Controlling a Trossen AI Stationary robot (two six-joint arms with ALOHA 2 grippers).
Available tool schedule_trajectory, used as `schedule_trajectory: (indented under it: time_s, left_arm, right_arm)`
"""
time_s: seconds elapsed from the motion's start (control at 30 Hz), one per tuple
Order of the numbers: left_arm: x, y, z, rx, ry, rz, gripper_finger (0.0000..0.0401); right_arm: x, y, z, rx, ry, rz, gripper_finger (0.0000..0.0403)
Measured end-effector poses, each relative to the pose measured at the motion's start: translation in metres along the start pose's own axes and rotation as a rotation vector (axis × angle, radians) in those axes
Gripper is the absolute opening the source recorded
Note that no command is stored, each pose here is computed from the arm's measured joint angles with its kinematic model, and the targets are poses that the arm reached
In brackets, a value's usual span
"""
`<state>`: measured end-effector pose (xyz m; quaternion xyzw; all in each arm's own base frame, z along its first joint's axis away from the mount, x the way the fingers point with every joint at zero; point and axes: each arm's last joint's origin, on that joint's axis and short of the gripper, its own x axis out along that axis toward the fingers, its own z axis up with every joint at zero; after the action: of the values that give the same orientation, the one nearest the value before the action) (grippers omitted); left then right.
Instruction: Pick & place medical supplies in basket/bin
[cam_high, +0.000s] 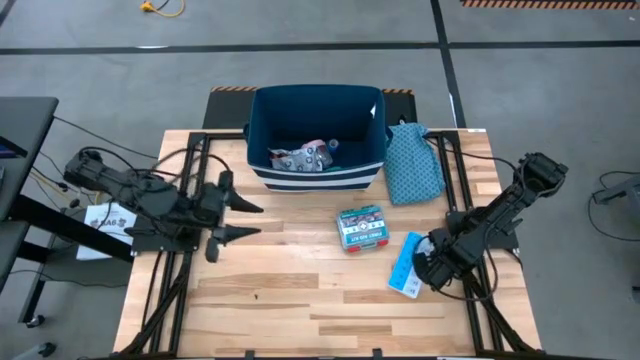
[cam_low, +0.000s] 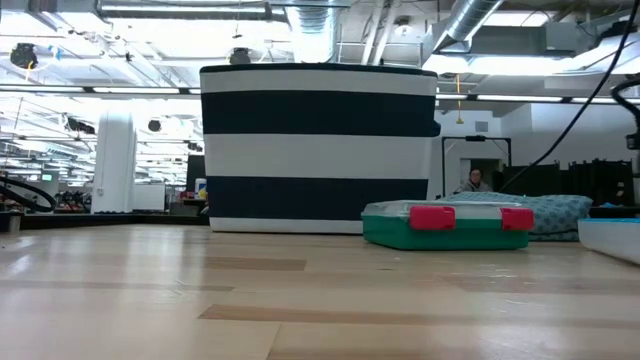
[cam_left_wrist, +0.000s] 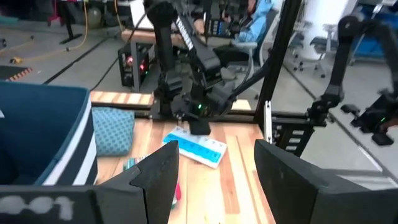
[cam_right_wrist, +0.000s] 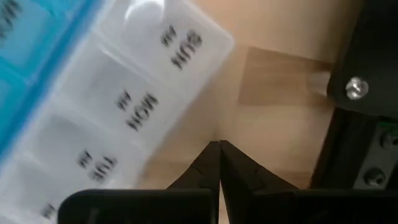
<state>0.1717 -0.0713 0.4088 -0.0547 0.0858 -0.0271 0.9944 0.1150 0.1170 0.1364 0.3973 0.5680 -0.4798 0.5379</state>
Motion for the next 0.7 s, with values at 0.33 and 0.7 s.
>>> schedule_trajectory:
  time_s: [0.33,0.7]
  left_arm:
    - [-0.037,0.013,0.01,-0.028,-0.078,-0.023,0.0199]
    - [-0.043,0.016,0.007,-0.017,-0.049,-0.018,0.0199]
  right_arm:
    - [0.0,0.003,0.015,0.072,-0.021,-0.047,0.0]
    - [-0.001,0.002,0.016,0.06,-0.047,-0.039,0.0]
